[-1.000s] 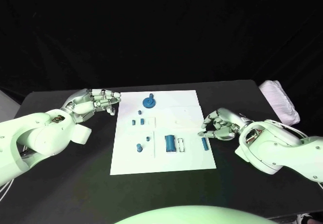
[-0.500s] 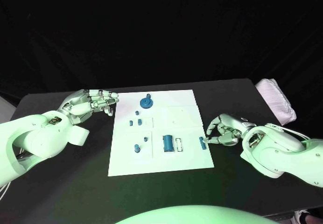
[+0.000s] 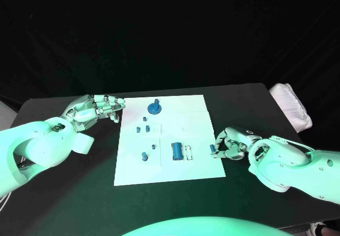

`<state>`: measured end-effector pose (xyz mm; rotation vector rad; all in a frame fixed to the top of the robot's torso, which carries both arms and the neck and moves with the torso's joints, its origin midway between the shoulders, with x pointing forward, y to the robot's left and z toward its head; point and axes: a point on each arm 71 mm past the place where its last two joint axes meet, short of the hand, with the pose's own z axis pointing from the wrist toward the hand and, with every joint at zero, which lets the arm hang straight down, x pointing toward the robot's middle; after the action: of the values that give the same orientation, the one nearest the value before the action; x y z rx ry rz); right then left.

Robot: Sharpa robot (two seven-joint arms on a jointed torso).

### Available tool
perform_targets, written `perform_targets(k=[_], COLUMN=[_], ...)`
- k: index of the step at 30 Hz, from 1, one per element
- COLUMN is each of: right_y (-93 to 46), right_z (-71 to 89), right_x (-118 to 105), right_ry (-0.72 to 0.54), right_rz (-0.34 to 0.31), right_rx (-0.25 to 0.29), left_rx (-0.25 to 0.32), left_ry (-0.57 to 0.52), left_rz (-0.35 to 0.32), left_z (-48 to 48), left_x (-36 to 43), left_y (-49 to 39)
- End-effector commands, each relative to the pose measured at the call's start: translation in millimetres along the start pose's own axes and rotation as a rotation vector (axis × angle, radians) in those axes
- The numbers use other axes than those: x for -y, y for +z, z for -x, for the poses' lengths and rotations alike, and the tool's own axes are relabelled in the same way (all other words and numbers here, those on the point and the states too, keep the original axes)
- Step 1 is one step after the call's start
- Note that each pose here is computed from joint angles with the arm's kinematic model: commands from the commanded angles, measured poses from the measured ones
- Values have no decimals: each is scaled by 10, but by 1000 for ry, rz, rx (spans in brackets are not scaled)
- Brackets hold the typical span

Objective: Assemble the parts on the task board

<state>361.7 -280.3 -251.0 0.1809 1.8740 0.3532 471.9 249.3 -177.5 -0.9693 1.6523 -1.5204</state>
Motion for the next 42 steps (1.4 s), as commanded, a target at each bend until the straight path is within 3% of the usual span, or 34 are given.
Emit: perform_targets(k=[1, 8, 20, 34, 42], right_y=[31, 67, 85, 5, 16], right_z=[-68, -185, -212, -102, -144], right_x=[-9, -29, -72, -281, -417], right_ry=[-38, -49, -47, 58, 149], right_rz=[-7, -7, -6, 53, 56], right_rx=[-16, -29, -12, 83, 47], left_rx=[-22, -15, -10, -11, -14], left_ry=[-4, -3, -1, -2, -2], left_rz=[-11, -7, -1, 1, 2], left_z=[-30, -6, 12, 7, -2], left_x=[9, 5, -1, -2, 0], left_y=[1, -10, -16, -16, -19])
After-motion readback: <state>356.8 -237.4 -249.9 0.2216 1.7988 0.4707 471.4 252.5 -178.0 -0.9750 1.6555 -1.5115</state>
